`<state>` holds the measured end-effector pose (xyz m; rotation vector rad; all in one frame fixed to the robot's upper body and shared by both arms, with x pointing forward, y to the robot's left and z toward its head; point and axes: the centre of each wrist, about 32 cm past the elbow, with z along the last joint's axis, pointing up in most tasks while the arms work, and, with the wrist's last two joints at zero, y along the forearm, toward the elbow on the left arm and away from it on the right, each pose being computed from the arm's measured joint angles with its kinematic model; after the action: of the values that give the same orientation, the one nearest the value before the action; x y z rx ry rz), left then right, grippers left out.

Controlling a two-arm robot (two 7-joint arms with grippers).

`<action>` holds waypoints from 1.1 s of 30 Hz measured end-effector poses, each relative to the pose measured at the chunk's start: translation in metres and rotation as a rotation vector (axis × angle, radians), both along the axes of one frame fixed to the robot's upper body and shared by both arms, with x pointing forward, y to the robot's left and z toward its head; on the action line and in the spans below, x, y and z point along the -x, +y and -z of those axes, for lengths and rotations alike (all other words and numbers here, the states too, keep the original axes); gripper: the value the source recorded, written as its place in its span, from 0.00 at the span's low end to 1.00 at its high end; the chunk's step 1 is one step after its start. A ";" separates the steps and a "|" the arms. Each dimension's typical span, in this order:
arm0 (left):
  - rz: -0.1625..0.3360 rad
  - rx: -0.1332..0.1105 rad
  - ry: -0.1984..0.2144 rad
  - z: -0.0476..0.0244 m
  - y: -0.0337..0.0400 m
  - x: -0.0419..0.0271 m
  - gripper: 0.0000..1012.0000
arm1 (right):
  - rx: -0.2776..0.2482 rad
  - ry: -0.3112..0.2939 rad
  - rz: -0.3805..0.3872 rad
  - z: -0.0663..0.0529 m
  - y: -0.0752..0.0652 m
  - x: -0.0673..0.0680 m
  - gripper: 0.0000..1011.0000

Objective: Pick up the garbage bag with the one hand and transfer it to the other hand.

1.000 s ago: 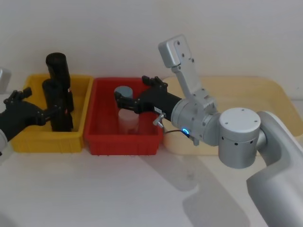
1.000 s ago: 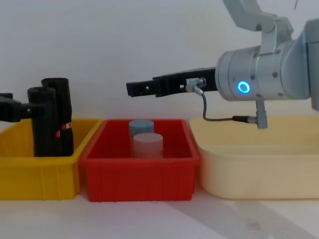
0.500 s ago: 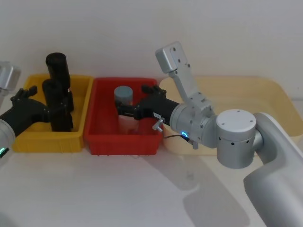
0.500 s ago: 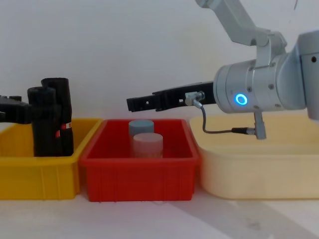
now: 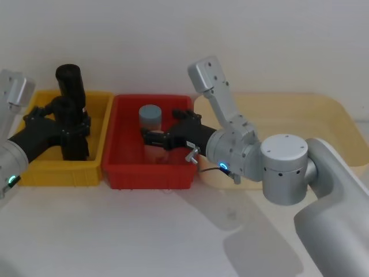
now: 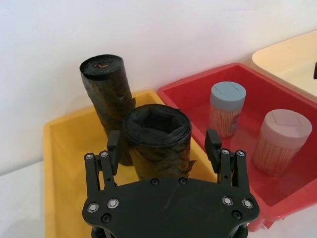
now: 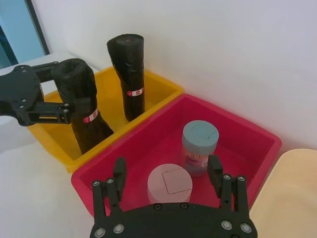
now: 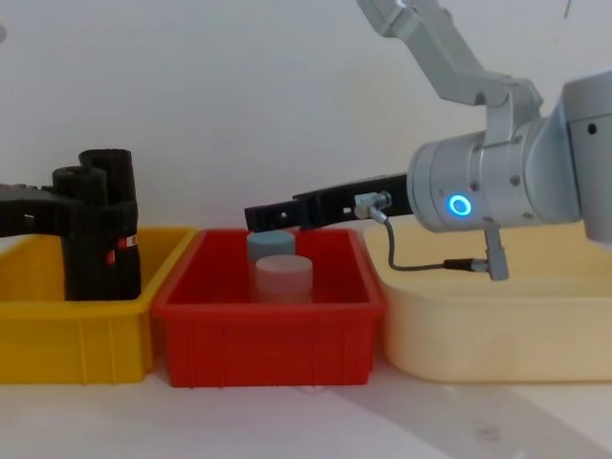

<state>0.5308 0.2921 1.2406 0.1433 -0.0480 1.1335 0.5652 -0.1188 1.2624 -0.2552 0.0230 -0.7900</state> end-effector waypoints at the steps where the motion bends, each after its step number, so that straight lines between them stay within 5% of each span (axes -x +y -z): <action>1: 0.001 0.000 0.000 0.0000 -0.0003 -0.0004 0.99 | 0.000 0.002 -0.001 0.000 0.000 0.000 0.99; 33: 0.015 0.006 0.002 0.0002 -0.0044 -0.0064 0.99 | 0.086 0.080 -0.007 0.020 0.009 -0.027 0.99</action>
<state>0.5372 0.2877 1.2405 0.1388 -0.0441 1.1184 0.5926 -0.1101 1.2426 -0.3676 0.0633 -0.7744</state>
